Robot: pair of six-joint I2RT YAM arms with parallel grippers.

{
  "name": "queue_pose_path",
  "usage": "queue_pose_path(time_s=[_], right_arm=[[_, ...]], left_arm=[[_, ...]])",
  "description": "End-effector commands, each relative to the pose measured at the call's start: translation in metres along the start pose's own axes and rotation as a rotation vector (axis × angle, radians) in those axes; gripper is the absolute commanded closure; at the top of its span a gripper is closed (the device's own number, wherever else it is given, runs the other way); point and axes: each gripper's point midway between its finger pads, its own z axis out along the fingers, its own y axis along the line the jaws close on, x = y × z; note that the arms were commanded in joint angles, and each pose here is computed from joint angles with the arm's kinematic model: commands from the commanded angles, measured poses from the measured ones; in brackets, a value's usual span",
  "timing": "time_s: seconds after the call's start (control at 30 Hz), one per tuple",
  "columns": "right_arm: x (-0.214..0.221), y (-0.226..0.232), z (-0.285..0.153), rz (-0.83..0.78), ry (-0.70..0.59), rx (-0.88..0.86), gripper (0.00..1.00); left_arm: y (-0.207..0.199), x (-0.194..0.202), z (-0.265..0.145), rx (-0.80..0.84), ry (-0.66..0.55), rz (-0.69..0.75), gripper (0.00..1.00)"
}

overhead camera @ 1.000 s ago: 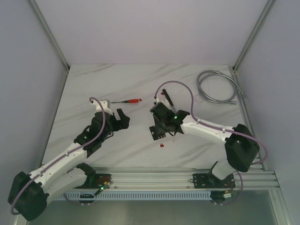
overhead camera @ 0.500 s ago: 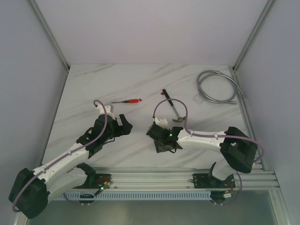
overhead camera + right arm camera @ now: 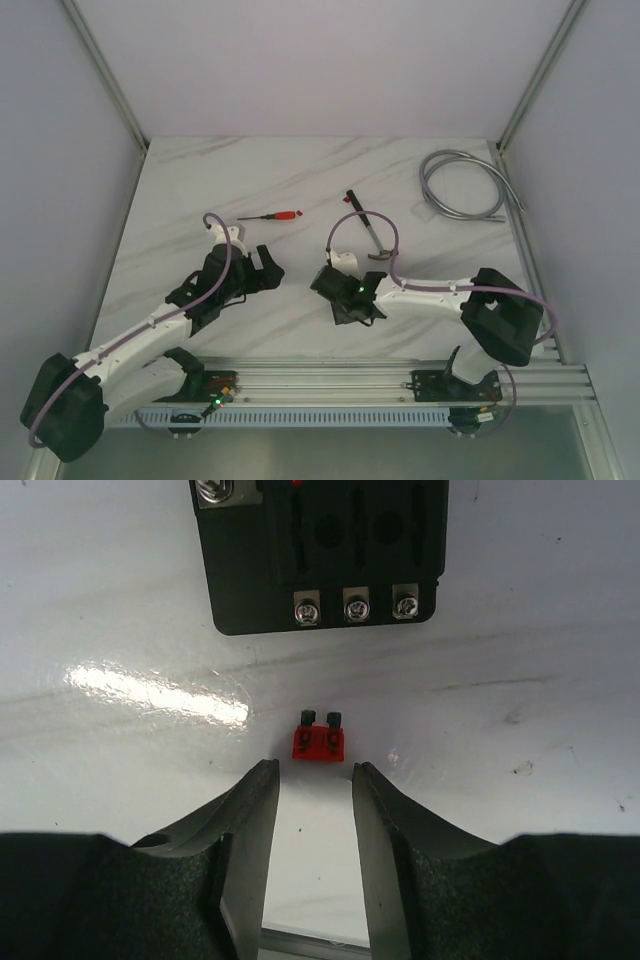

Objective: Snap on the fuse box
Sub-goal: Pick up the fuse from the center of the board.

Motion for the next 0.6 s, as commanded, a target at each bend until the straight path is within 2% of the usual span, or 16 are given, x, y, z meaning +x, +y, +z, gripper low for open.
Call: queue_pose_path(time_s=[0.0,0.43,0.57], right_arm=[[-0.0065,-0.0023,0.0036,0.01,-0.032,0.039,0.59],[-0.0075,-0.0011,0.0068,-0.013,-0.018,0.055,0.61],[-0.0068,-0.0022,0.007,-0.017,-0.009,0.066,0.64]], left_arm=[[0.0021,0.0036,0.0011,-0.004,0.014,-0.009,0.0],[0.0005,0.0025,0.0007,0.002,0.014,-0.004,0.0],[0.0001,0.0022,0.0007,0.003,0.014,-0.005,0.0]])
